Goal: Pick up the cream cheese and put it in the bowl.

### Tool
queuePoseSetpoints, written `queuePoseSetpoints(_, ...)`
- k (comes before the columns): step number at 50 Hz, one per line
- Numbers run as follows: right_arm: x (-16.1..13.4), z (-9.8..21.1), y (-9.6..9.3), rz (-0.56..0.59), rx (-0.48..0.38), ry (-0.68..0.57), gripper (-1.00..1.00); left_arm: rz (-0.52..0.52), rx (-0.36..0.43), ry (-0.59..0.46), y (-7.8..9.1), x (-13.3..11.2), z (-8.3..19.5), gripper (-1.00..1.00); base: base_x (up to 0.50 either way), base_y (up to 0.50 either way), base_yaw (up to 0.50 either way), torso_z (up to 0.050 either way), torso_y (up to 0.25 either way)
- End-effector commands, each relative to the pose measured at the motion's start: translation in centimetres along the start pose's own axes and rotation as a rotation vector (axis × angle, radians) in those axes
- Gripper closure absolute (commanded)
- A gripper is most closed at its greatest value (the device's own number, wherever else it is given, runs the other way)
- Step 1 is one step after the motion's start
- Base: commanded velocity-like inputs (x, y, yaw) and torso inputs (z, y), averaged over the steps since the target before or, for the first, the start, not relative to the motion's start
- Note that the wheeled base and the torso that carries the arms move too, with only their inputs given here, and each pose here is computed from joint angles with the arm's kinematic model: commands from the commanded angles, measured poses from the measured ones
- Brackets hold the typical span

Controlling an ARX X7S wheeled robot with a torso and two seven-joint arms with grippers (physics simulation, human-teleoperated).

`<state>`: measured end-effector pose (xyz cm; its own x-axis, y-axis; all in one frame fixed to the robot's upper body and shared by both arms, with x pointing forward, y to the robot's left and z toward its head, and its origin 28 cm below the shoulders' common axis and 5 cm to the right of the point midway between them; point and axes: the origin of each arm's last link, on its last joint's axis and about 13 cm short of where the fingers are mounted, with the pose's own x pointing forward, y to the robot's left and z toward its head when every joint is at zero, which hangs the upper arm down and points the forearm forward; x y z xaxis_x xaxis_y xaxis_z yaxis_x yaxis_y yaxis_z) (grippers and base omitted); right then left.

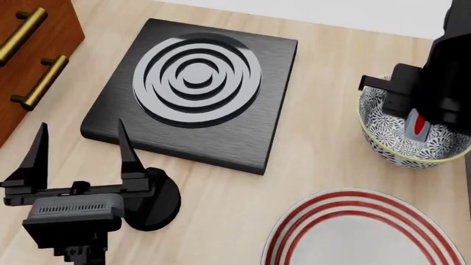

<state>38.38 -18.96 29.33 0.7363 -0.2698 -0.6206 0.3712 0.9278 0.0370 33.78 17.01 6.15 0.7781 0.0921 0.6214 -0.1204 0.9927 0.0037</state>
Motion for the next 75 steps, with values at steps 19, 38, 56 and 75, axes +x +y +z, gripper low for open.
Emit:
queuePoseSetpoints(19,2.3,-0.8,0.2,-0.015,-0.003,0.011,1.0,-0.002,-0.002,0.001,0.0,0.0,-0.1,-1.0,0.0,0.0,0.0,0.001,0.001)
queuePoseSetpoints(38,3.1,-1.6,0.2,-0.024,0.009,0.015,1.0,-0.001,-0.005,-0.001,0.1,-0.1,0.0,-1.0,0.0,0.0,0.0,0.0,0.001)
queuePoseSetpoints(56,3.4,-1.8,-0.1,-0.022,0.024,0.013,1.0,0.004,-0.002,0.004,0.1,-0.1,-0.1,-1.0,0.0,0.0,0.0,0.0,0.0)
queuePoseSetpoints(75,0.7,0.9,-0.4,-0.023,0.018,-0.09,-1.0,0.006,-0.005,0.009,0.1,0.0,-0.1,-1.0,0.0,0.0,0.0,0.0,0.0)
